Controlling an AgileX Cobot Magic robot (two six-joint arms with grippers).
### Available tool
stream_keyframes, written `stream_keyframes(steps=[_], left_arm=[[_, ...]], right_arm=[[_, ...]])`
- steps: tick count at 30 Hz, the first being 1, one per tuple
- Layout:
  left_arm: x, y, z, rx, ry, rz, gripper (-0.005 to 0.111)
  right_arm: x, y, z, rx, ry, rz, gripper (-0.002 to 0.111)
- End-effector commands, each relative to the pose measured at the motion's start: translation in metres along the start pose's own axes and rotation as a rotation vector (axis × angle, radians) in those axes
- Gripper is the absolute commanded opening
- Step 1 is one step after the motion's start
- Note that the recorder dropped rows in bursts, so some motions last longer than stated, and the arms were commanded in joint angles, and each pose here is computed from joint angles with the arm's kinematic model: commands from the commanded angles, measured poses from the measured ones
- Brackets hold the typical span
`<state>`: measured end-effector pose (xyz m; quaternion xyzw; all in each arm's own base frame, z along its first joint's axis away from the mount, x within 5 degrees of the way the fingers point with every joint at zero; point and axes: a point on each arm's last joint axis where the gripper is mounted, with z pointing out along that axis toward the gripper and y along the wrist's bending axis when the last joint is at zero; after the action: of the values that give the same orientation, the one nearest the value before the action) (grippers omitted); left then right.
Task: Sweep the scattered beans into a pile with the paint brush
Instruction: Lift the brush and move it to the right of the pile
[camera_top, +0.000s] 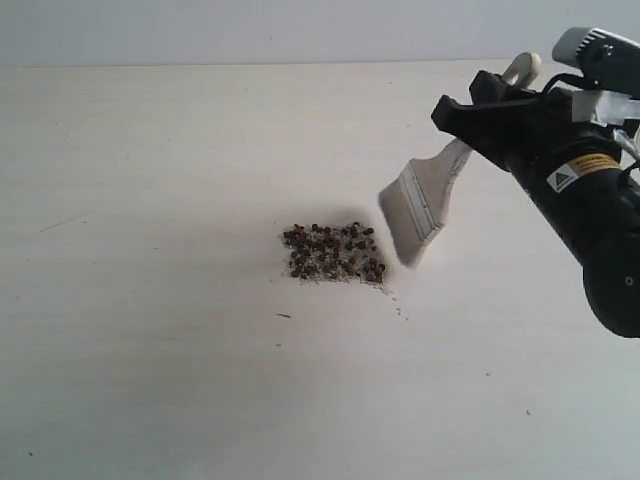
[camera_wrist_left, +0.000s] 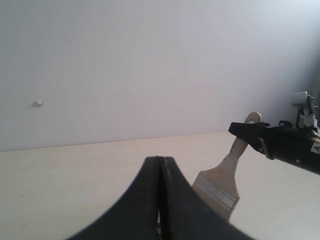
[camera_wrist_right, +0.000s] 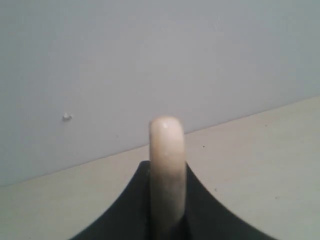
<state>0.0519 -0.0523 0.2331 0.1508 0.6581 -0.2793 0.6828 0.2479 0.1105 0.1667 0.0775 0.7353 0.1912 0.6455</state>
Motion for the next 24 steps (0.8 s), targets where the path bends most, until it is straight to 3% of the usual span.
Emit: stream_keyframes(steps=[1, 8, 10, 15, 24], left_arm=[[0.001, 0.0, -0.001, 0.0, -0.01, -0.014, 0.0], [0.001, 0.0, -0.001, 0.0, -0.01, -0.014, 0.0], [0.001, 0.0, -0.001, 0.0, -0.01, -0.014, 0.0], [0.001, 0.0, -0.001, 0.0, -0.01, -0.014, 0.0], [0.001, 0.0, -0.001, 0.0, -0.01, -0.014, 0.0]], right_arm=[[-0.019, 0.007, -0.01, -0.044, -0.047, -0.023, 0.0], [-0.034, -0.01, -0.055, -0.014, -0.133, -0.001, 0.0], [-0.032, -0.011, -0.069, -0.064, -0.115, -0.048, 0.0], [-0.026, -0.028, -0.095, -0.023, -0.095, -0.002, 0.0], [-0.019, -0.005, -0.102, -0.303, -0.053, -0.111, 0.0]])
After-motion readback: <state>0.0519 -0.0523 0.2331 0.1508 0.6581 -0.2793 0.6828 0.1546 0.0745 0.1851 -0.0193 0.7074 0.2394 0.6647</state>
